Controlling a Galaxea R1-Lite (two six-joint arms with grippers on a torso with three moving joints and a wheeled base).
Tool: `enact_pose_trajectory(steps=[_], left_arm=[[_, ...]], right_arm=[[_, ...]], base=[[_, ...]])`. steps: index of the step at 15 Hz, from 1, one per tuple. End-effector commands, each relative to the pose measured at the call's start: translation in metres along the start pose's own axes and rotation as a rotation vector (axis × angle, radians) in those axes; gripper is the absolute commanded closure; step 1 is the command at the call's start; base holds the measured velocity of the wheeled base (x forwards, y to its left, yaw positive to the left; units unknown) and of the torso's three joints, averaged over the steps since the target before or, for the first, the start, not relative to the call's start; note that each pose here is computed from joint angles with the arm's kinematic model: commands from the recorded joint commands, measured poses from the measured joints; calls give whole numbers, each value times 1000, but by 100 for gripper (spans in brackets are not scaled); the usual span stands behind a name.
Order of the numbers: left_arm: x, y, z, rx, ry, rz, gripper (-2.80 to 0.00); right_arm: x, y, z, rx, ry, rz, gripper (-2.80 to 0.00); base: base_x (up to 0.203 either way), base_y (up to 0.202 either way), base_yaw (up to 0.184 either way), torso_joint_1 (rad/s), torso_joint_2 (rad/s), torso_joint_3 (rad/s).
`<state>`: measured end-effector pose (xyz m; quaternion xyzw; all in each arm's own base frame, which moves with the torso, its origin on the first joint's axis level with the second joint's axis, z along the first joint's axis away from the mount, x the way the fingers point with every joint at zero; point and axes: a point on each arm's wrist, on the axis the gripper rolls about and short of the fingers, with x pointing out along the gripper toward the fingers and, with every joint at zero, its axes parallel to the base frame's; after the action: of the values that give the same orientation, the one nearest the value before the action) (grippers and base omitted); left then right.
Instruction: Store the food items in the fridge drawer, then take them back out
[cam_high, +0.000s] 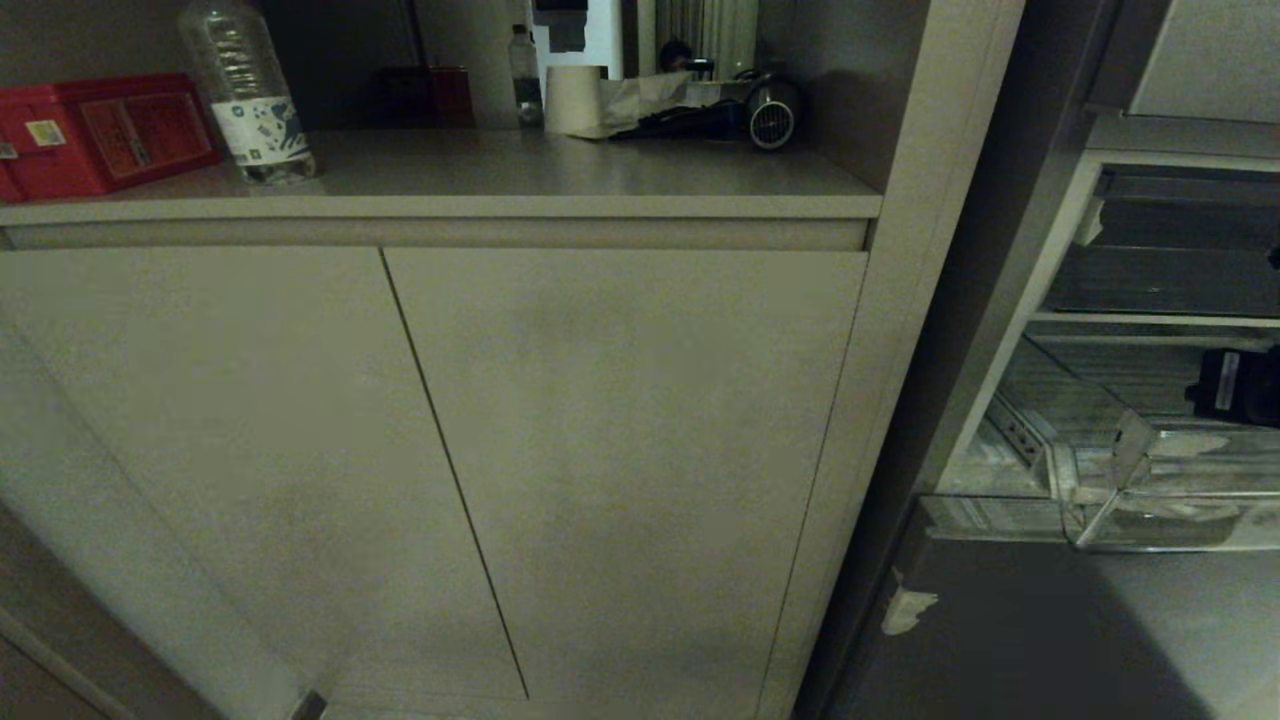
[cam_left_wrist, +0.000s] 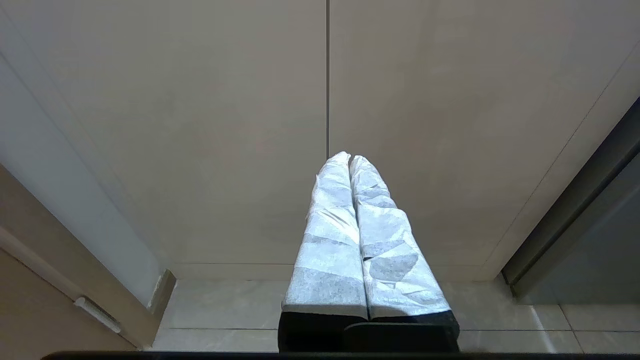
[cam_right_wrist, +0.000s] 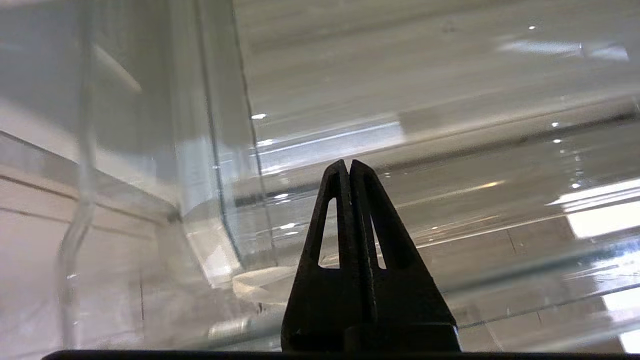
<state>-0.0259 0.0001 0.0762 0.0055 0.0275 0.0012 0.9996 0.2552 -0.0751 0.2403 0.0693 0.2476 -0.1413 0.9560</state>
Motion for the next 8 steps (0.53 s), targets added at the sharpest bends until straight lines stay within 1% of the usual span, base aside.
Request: enact_pose_trajectory(steps=[1, 3, 8], left_arm=[[0, 0, 0, 0, 0, 0, 0], [0, 0, 0, 0, 0, 0, 0], [0, 0, 0, 0, 0, 0, 0]], right_arm=[[-5, -5, 0, 8, 21, -48, 0], [-10, -7, -1, 10, 30, -72, 0], [-38, -8, -11, 15, 103, -85, 0]], base=[[0, 0, 0, 0, 0, 0], [0, 0, 0, 0, 0, 0], [0, 0, 0, 0, 0, 0]])
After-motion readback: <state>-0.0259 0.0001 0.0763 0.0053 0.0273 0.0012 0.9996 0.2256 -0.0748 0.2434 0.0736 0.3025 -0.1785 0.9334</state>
